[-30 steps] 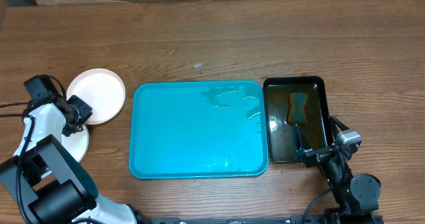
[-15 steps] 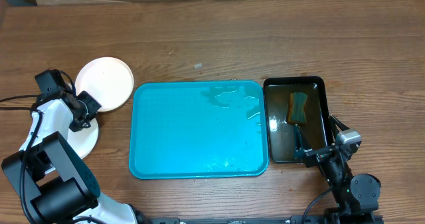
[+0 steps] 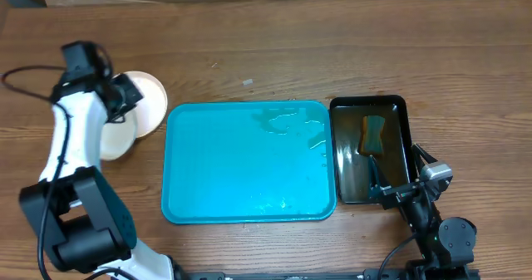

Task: Clean dirty plates on tray and stack at the side

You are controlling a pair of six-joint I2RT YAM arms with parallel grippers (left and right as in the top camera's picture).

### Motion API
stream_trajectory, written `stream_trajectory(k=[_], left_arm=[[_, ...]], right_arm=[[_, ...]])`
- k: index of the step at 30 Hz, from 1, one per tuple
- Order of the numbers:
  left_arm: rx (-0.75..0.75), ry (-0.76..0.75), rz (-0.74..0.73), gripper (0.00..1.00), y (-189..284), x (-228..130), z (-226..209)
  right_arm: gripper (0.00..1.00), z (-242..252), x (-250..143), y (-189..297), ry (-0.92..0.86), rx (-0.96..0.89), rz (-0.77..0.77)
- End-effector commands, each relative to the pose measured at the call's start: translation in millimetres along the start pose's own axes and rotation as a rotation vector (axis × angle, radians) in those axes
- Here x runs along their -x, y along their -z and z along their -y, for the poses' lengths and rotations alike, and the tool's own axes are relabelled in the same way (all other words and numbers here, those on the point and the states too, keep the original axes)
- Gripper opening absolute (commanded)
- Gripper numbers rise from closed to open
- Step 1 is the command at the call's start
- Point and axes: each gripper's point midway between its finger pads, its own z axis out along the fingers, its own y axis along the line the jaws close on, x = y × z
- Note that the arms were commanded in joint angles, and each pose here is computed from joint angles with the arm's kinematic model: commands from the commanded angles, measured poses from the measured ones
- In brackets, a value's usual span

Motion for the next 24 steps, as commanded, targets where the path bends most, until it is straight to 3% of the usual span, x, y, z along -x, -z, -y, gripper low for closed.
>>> stream_trajectory(k=[1,6,7,11,12,19,24], left_arm=[[0.004,-0.094,0.023,0.04,-17.0,-0.3,28.8],[0.021,-0.129,0.034,0.06,-42.9,-6.7,49.1],[0.02,-0.133,0.029,0.19,-47.3,-8.9,51.0],[0.022,-0.132,0.026,0.92,-47.8,-7.9,50.8],[0.024,-0.13,0.023,0.98,-44.4,-6.4,50.4],[-0.14,-0.172,-0.099,1.0,-0.6,-16.5,92.4],[-0.113,-0.12,-0.12,0.89,48.8,-18.6,101.2]], right_arm=[[1.0,2.0,-1.4,0.1,-0.003,-0.006,0.005],[1.0,2.0,-1.4,0.1,-0.003,-0.006,0.005],[1.0,2.0,-1.4,0.1,-0.003,-0.006,0.005],[1.0,2.0,-1.4,0.1,-0.003,-0.006,0.005],[1.0,2.0,-1.4,0.1,-0.003,-0.006,0.005],[1.0,2.0,-1.4,0.1,-0.003,-0.006,0.005],[1.0,2.0,-1.4,0.1,-0.003,-0.006,0.005]])
